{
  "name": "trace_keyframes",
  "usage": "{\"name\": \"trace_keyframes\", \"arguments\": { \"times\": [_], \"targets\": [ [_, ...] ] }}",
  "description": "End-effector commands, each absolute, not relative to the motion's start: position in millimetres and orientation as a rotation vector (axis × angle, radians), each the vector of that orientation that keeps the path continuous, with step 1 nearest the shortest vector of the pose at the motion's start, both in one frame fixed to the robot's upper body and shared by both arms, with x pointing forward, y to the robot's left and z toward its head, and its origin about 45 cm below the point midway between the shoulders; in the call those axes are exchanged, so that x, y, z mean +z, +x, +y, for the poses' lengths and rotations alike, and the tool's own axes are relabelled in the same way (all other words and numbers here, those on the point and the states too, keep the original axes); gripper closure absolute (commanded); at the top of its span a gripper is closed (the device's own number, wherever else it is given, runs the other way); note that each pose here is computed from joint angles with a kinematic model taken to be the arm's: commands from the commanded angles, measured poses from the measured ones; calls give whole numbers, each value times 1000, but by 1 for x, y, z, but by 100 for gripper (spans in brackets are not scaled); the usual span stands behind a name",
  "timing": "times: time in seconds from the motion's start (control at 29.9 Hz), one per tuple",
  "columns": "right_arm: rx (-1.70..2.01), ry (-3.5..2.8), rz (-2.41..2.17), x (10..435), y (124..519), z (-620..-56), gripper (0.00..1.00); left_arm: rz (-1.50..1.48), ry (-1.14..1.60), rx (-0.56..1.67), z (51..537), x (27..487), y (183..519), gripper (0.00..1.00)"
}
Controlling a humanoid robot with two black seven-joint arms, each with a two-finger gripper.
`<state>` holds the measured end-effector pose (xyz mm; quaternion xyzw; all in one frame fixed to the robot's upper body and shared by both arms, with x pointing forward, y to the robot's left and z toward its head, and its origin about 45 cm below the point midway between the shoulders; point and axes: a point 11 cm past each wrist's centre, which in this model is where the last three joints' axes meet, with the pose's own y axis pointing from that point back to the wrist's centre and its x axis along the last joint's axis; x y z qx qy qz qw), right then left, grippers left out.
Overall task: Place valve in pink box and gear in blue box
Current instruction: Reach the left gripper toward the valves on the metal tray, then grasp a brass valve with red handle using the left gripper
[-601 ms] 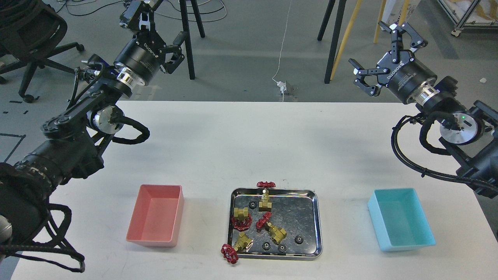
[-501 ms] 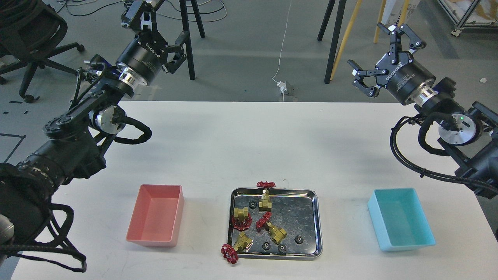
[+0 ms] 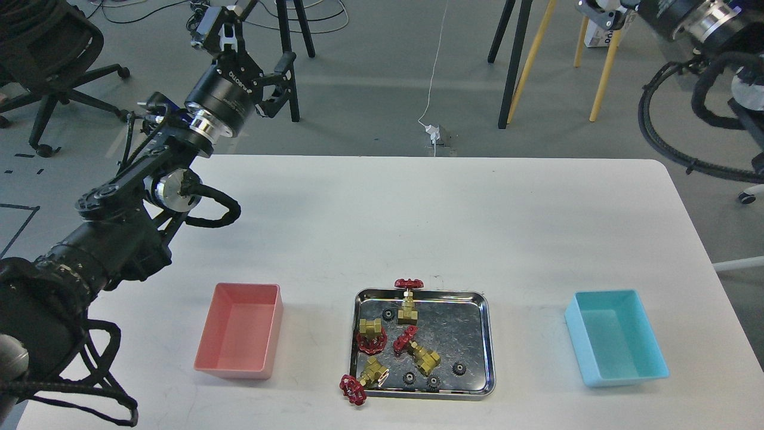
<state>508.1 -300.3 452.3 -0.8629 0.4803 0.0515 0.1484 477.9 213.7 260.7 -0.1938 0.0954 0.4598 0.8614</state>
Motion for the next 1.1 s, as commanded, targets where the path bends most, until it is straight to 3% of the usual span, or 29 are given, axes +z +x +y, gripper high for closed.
{"name": "trace_keyframes", "arguments": {
  "times": [0.0,0.17,0.3,0.43,0.67,0.8,1.07],
  "targets": [
    [146,-2535,1395,462,510,-293,0,115,-368,808,179,279,461,0],
    [230,-2526,1482,439,513,-298,0,-198,-162,475,117,303,415,1],
    [276,-2520,1500,423,512,-300,0,-321,77,195,90,281,370,1],
    [298,-2510,1505,416,511,-304,0,-437,387,-76,101,241,332,2],
    [366,-2490,1528,394,509,-312,0,-875,732,-326,138,187,321,5],
    [385,-2487,1543,386,507,-315,0,-910,756,-466,128,164,304,5],
    [387,-2483,1560,383,506,-322,0,-940,749,-451,120,139,305,5]
  ]
}}
